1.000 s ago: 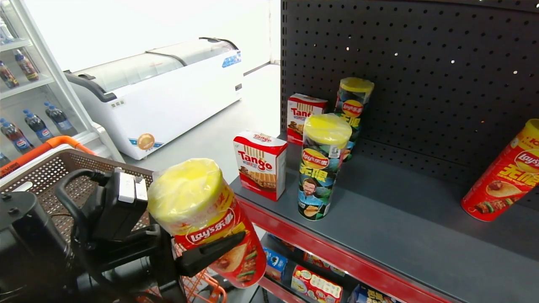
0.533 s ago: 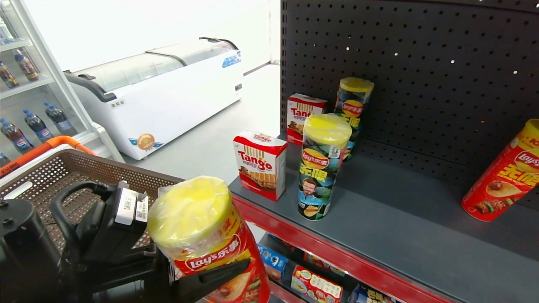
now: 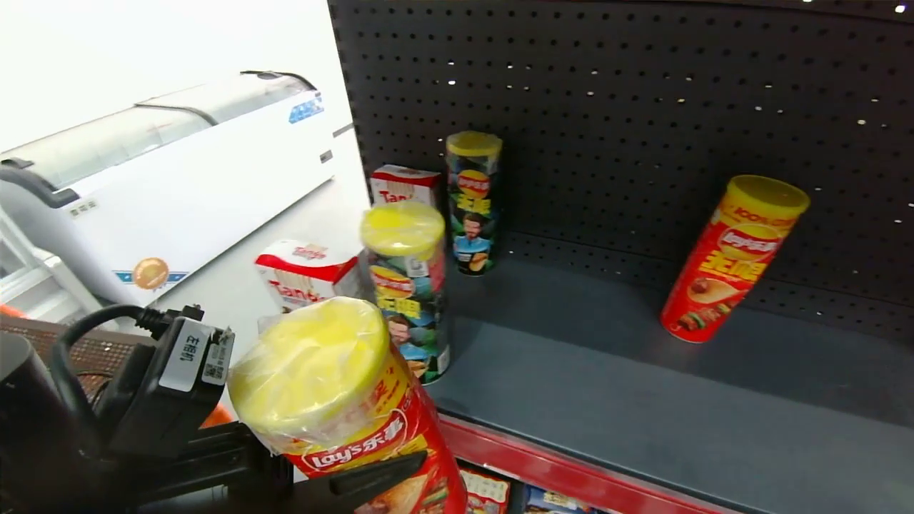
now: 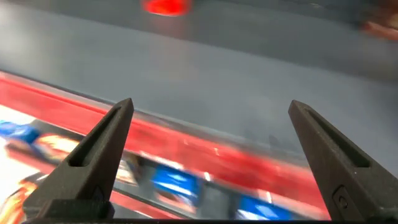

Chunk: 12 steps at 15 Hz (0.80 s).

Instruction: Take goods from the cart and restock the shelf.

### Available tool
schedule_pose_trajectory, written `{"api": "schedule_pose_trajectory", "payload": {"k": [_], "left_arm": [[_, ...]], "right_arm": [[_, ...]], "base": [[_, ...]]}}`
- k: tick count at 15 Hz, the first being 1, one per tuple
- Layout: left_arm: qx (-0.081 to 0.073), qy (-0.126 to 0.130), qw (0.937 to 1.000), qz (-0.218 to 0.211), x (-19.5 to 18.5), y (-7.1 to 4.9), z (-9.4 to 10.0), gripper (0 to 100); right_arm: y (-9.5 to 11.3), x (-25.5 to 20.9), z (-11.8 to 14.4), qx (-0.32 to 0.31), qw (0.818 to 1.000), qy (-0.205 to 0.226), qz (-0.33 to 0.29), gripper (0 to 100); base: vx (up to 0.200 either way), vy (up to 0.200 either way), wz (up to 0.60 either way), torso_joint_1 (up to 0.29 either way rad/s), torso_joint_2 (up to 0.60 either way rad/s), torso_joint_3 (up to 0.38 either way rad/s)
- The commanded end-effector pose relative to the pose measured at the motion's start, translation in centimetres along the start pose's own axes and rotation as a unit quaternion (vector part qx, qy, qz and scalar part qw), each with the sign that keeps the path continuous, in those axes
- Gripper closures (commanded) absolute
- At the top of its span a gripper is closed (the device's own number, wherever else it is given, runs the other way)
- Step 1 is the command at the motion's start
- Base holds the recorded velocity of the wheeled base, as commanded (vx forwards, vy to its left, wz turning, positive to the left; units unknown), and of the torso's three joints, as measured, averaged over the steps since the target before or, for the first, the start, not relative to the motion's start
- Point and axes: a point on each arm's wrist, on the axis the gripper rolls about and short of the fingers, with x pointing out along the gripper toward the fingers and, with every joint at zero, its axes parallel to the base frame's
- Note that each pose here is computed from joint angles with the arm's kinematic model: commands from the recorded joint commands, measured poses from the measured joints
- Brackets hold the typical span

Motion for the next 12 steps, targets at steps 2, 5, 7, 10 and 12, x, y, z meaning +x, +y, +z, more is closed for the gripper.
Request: {"api": "schedule_pose_trajectory", "payload": {"k": [2,5,7,10,12], "left_arm": [[0.002,-0.004,1.0000,0.001,0.01,0.03,0.18,100],[0.001,-0.002,1.0000,0.002,0.02,0.03,0.12,100],[0.001,-0.001,1.0000,0.002,-0.02,0.04,0.03,100],[0.000,-0.001,1.0000,0.005,-0.11,0.08,-0.01,100],[0.002,-0.003,1.0000,0.007,-0.20,0.10,0.11,100]], "right_arm": [[0.00,0.01,0.00,0.000,1.000,0.001,0.000,0],[0.00,0.01,0.00,0.000,1.000,0.001,0.000,0],[0.00,0.01,0.00,0.001,1.000,0.001,0.000,0],[0.00,0.01,0.00,0.000,1.000,0.001,0.001,0],[0.00,0.01,0.00,0.000,1.000,0.001,0.000,0]], "base": [[0.000,0.000,-0.60,0.005,0.00,0.005],[0.000,0.000,-0.40,0.002,0.00,0.006],[0.000,0.000,0.00,0.000,0.00,0.000],[0.000,0.000,0.00,0.000,0.00,0.000],[0.000,0.000,0.00,0.000,0.00,0.000]]}}
